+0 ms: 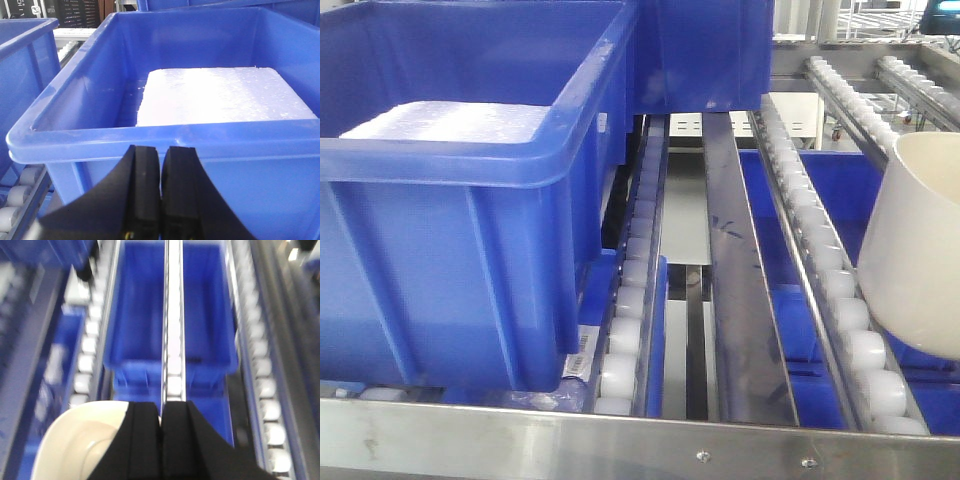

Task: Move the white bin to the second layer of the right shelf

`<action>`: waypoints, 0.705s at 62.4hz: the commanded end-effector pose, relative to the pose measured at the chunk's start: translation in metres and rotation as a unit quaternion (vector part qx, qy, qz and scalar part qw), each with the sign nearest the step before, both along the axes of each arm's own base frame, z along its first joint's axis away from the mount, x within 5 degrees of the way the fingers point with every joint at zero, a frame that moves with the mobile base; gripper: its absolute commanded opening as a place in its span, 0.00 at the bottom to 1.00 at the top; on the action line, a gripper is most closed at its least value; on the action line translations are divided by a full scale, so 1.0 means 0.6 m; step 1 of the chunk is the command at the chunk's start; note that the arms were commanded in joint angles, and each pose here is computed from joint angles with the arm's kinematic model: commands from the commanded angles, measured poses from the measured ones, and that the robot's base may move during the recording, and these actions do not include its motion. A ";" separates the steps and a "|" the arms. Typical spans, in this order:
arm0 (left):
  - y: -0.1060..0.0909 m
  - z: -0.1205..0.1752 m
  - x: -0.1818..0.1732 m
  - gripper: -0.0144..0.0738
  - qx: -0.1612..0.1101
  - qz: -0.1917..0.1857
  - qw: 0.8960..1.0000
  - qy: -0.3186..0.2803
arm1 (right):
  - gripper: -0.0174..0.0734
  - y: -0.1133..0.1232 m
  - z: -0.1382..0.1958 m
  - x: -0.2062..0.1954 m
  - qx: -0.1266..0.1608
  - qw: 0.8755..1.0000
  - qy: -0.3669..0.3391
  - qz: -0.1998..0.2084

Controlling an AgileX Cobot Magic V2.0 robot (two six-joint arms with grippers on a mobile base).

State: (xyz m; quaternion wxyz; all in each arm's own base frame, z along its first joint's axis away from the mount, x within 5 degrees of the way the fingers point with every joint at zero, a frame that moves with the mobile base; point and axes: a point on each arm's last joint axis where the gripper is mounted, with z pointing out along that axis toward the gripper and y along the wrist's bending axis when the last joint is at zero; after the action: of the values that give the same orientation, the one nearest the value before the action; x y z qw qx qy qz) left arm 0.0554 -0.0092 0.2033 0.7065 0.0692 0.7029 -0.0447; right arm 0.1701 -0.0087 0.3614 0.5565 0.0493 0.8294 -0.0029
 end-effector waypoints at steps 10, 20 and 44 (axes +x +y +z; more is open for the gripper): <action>0.000 -0.007 0.000 0.26 -0.010 -0.001 1.000 -0.030 | 0.25 0.005 -0.007 -0.127 -0.017 0.983 -0.182 0.003; 0.000 -0.007 0.000 0.26 -0.010 -0.001 1.000 -0.030 | 0.25 0.008 -0.037 -0.187 -0.020 0.966 -0.256 0.005; 0.000 -0.007 0.000 0.26 -0.010 -0.001 1.000 -0.030 | 0.25 0.009 -0.050 -0.209 -0.021 0.960 -0.279 0.005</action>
State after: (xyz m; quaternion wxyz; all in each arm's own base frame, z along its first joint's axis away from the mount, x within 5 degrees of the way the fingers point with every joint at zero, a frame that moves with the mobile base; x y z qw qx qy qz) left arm 0.0554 -0.0092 0.2033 0.7065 0.0692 0.7029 -0.0447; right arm 0.0465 -0.0032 0.3153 0.7304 0.0392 0.6819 0.0028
